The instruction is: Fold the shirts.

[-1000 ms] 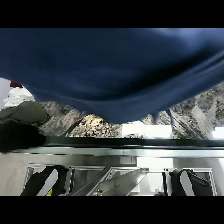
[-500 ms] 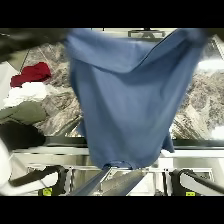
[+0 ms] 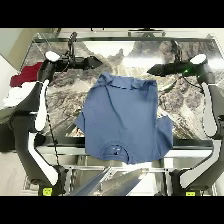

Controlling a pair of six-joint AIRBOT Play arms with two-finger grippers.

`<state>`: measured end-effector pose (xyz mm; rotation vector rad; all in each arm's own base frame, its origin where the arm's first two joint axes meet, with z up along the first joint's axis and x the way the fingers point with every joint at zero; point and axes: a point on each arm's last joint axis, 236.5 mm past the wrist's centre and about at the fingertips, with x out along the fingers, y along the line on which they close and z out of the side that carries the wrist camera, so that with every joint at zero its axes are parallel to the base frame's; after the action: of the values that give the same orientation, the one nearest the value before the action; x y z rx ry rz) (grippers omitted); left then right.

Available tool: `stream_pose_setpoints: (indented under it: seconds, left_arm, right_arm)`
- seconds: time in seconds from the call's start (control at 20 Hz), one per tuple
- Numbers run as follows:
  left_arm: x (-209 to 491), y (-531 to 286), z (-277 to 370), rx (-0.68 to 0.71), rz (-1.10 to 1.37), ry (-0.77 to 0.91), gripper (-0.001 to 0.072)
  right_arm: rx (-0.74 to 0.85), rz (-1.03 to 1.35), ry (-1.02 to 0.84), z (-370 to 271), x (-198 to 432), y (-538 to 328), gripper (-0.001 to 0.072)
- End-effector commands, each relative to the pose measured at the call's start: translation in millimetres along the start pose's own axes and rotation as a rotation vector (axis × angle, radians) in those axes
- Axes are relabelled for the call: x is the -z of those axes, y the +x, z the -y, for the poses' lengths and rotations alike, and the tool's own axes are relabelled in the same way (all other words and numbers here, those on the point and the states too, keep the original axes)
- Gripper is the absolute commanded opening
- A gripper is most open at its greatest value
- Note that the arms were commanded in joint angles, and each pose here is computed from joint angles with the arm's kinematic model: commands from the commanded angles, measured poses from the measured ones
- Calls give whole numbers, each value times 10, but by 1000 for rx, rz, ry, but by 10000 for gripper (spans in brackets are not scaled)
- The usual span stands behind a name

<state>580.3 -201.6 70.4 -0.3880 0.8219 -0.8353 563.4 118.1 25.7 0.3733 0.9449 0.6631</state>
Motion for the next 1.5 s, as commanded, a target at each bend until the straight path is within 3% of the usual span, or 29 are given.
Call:
stream_pose_setpoints:
  seconds: [0.0, 0.15, 0.25, 0.5, 0.8, 1.2, 1.25, 1.35, 1.4, 1.45]
  left_arm:
    - [75, -445, -114, 18, -76, -91, 718]
    - [450, -1034, -99, -13, -197, -258, 710]
    - [910, -1263, -23, -49, -334, -359, 710]
    - [2435, -1497, 267, -200, -636, -538, 710]
    - [3928, -1453, 734, -200, -808, -694, 708]
    - [4369, -1042, 946, -179, -754, -709, 690]
    - [4364, -1024, 932, -185, -747, -701, 684]
    - [4298, -993, 853, -201, -708, -701, 445]
    - [4224, -982, 799, -206, -681, -693, 420]
    - [4132, -976, 749, -208, -654, -686, 418]
  right_arm:
    - [57, -43, 44, 408, 103, -285, 473]
    - [132, -133, 84, 773, 362, -668, 627]
    - [194, -187, 121, 1026, 539, -697, 629]
    - [154, -269, 171, 1182, 851, -278, 620]
    - [107, -284, 185, 1134, 944, 75, 620]
    - [27, -274, 189, 895, 933, 367, 618]
    - [19, -277, 175, 851, 935, 399, 594]
    - [4, -280, 163, 760, 929, 459, 430]
    - [-3, -274, 163, 729, 915, 484, 428]
    - [-16, -265, 167, 693, 890, 496, 303]
